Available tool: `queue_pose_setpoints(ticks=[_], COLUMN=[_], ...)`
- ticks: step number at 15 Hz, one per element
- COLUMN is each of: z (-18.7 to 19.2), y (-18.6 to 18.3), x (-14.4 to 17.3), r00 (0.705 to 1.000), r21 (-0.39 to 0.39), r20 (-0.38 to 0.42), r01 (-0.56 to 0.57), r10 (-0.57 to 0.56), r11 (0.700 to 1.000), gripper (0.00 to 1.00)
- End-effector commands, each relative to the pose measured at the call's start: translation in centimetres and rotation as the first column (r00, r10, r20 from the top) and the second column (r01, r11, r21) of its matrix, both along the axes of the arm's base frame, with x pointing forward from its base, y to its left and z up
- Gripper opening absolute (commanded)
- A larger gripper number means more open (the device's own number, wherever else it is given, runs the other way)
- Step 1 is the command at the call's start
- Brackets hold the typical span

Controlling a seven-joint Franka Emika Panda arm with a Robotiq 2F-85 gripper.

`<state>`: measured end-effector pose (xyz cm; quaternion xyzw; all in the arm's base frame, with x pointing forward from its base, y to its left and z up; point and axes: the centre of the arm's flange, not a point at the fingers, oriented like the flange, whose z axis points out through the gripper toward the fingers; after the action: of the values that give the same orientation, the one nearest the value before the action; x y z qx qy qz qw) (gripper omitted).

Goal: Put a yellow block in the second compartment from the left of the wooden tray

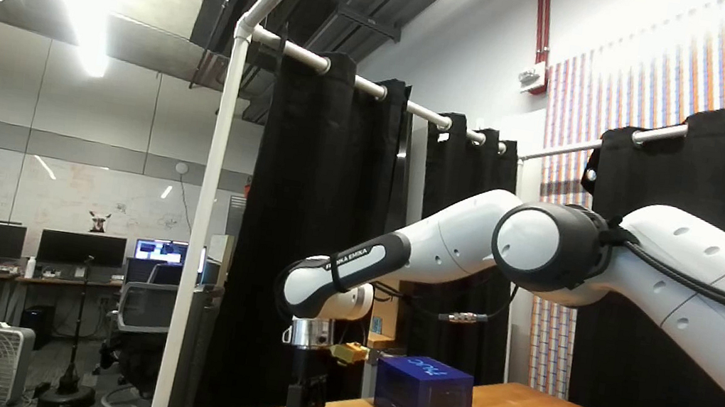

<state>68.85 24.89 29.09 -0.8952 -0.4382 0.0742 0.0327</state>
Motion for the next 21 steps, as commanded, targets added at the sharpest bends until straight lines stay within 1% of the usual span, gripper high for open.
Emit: queue_pose_setpoints(ticks=[1, 3, 6, 9, 11, 12, 16, 18, 20, 21], z=[2.8, 3.8, 6.8, 9.1, 9.8, 10.1, 9.1, 7.7, 5.8, 4.9], y=[0.9, 1.0, 0.8, -0.4, -2.1, -2.8, -5.9, -7.5, -9.2, -10.2], x=[-0.4, -1.1, -3.4, -6.5, -9.0, -10.1, -13.5, -14.9, -16.2, -17.0], r00=[1.000, 0.999, 0.996, 0.982, 0.960, 0.944, 0.863, 0.836, 0.820, 0.818], r21=[-0.008, -0.007, -0.025, -0.044, -0.049, -0.051, -0.045, -0.023, -0.006, 0.001], r20=[0.009, 0.023, 0.057, 0.101, 0.118, 0.128, 0.138, 0.135, 0.129, 0.124], r01=[0.023, 0.033, 0.069, 0.165, 0.262, 0.313, 0.496, 0.540, 0.563, 0.567], r10=[-0.023, -0.032, -0.068, -0.160, -0.255, -0.305, -0.487, -0.533, -0.558, -0.562], r11=[1.000, 0.999, 0.997, 0.985, 0.964, 0.948, 0.867, 0.841, 0.826, 0.824], gripper=[1.00, 1.00, 1.00, 1.00, 1.00, 1.00, 1.00, 1.00, 1.00, 1.00])
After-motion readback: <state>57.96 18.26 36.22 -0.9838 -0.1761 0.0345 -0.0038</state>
